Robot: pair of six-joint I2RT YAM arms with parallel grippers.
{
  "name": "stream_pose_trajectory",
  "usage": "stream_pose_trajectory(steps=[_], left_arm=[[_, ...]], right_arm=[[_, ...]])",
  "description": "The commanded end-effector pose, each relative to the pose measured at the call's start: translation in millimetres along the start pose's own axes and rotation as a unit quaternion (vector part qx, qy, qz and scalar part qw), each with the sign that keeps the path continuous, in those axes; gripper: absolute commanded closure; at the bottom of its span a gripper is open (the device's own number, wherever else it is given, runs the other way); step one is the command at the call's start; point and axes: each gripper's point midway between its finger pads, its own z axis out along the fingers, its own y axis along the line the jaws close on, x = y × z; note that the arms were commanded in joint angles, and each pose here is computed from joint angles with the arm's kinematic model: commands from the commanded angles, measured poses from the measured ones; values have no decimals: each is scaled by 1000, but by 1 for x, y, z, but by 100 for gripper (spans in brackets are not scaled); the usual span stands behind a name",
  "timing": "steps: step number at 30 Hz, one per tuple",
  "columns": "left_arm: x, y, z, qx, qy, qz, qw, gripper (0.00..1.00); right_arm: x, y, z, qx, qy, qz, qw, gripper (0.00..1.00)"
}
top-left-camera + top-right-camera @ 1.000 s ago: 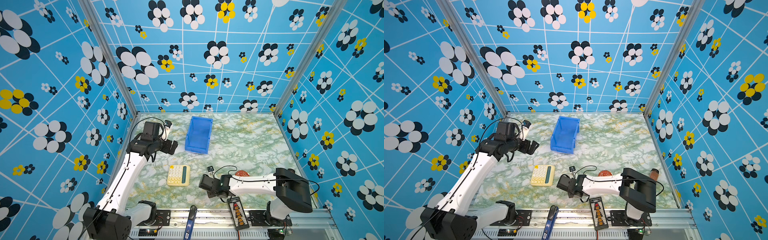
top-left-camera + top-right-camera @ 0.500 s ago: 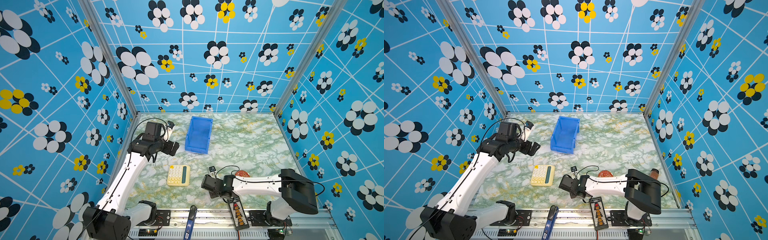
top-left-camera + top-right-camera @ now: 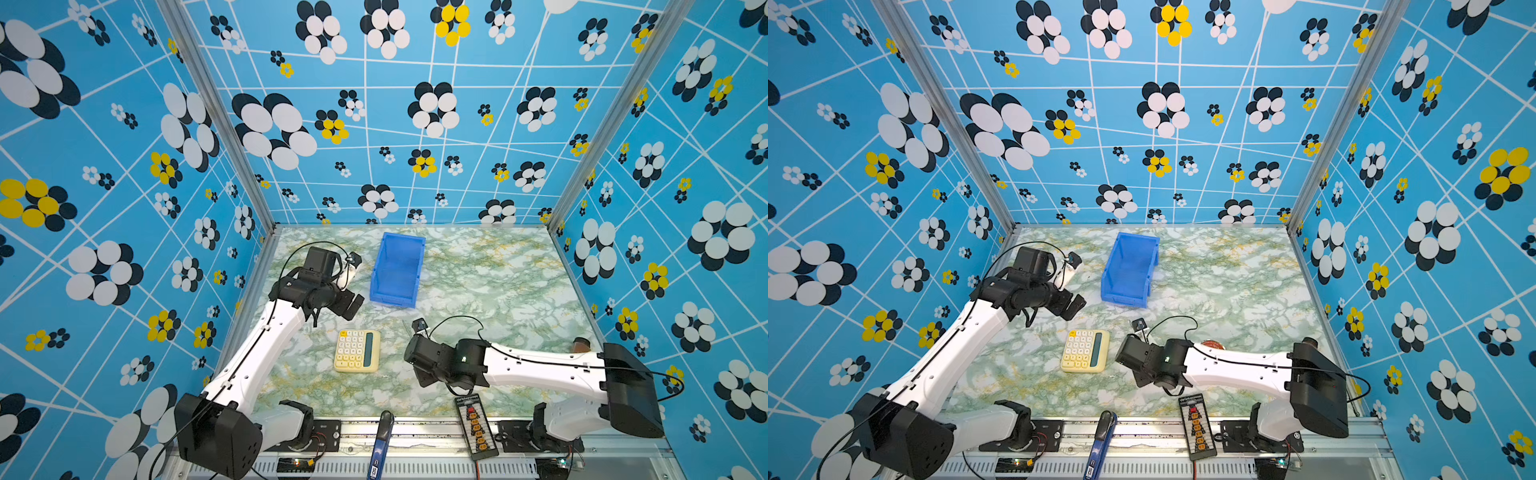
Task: Put the screwdriver in the bin
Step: 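Lift the screwdriver with the right gripper and carry it over the blue bin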
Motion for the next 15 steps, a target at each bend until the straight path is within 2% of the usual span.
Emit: stream_pose_trajectory(steps=[1, 7, 15], left_arm=[[9, -8, -13, 5, -7, 4, 1000, 1], [10, -13, -34, 3, -38, 5, 999, 1], [-13, -5, -49, -7, -76, -29, 997, 1]], right_arm=[[-25, -6, -16, -10, -9, -6, 1000, 84], [-82, -12, -19, -19, -35, 14, 999, 84], [-171, -26, 7, -17, -65, 53, 996, 84]])
